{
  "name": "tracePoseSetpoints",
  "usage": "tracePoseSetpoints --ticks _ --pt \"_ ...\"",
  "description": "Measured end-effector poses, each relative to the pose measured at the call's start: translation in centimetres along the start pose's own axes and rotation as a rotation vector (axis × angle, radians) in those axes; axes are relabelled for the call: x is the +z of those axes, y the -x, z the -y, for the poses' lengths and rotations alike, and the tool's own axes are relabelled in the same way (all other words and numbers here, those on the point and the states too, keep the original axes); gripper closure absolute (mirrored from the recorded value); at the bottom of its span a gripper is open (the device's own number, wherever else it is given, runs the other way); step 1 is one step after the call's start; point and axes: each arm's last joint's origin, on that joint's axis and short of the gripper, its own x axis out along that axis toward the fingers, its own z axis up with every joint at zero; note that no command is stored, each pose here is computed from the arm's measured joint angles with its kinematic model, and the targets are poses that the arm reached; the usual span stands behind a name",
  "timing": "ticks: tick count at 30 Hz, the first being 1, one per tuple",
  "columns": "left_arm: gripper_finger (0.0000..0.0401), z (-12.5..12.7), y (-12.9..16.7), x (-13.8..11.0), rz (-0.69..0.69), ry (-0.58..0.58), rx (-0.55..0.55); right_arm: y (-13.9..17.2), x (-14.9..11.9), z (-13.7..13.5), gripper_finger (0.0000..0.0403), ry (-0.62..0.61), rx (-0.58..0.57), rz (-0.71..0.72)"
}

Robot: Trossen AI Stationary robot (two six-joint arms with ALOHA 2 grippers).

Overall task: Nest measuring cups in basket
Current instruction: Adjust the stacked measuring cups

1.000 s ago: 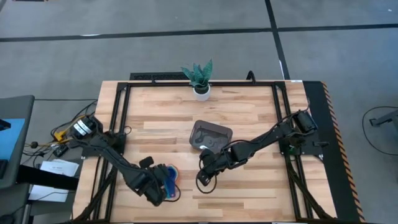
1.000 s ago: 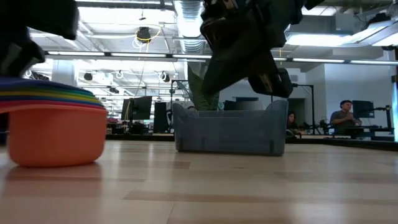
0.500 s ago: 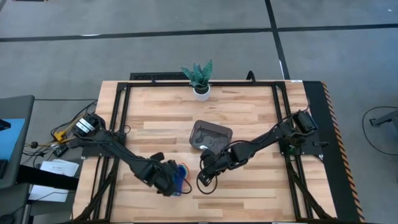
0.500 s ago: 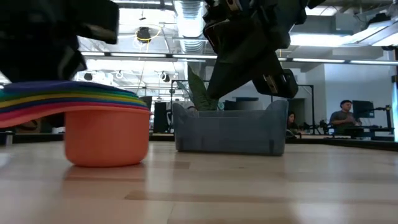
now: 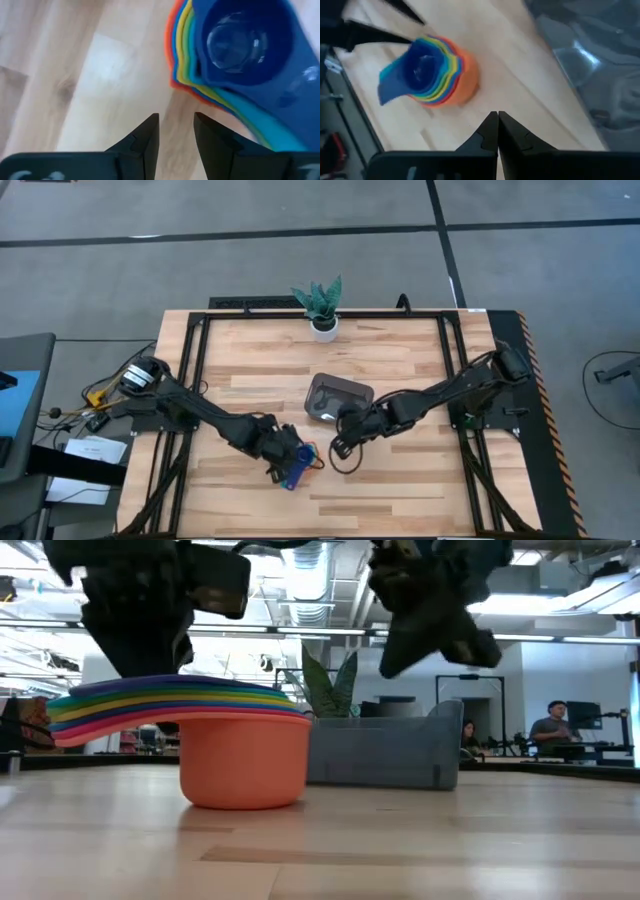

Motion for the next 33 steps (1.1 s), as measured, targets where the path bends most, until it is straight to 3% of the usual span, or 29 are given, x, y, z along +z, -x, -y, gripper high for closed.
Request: tracePoseSetpoints --ticks 6,11,21,33 --pt "0.0292 -0.4 3.1 -0.5 -0.031 0.069 -0.035 -1.2 -1.3 -1.1 0.0381 -0.044 0.122 0.018" --pt "0.0292 -0.2 5.4 -1.3 0.060 0.147 -0.041 -1.4 -3.4 -3.2 0.0373 0.046 0.248 0.039" --pt "0.0292 0.1 2.2 -3.7 0.058 0.226 -0.108 -6.1 -5.8 -4.1 0.0385 0.102 0.283 -0.045" --pt "0.0292 0.6 1.6 -3.8 0.069 0.205 -0.131 -10.3 -3.3 -5.9 0.0382 0.139 0.344 -0.060"
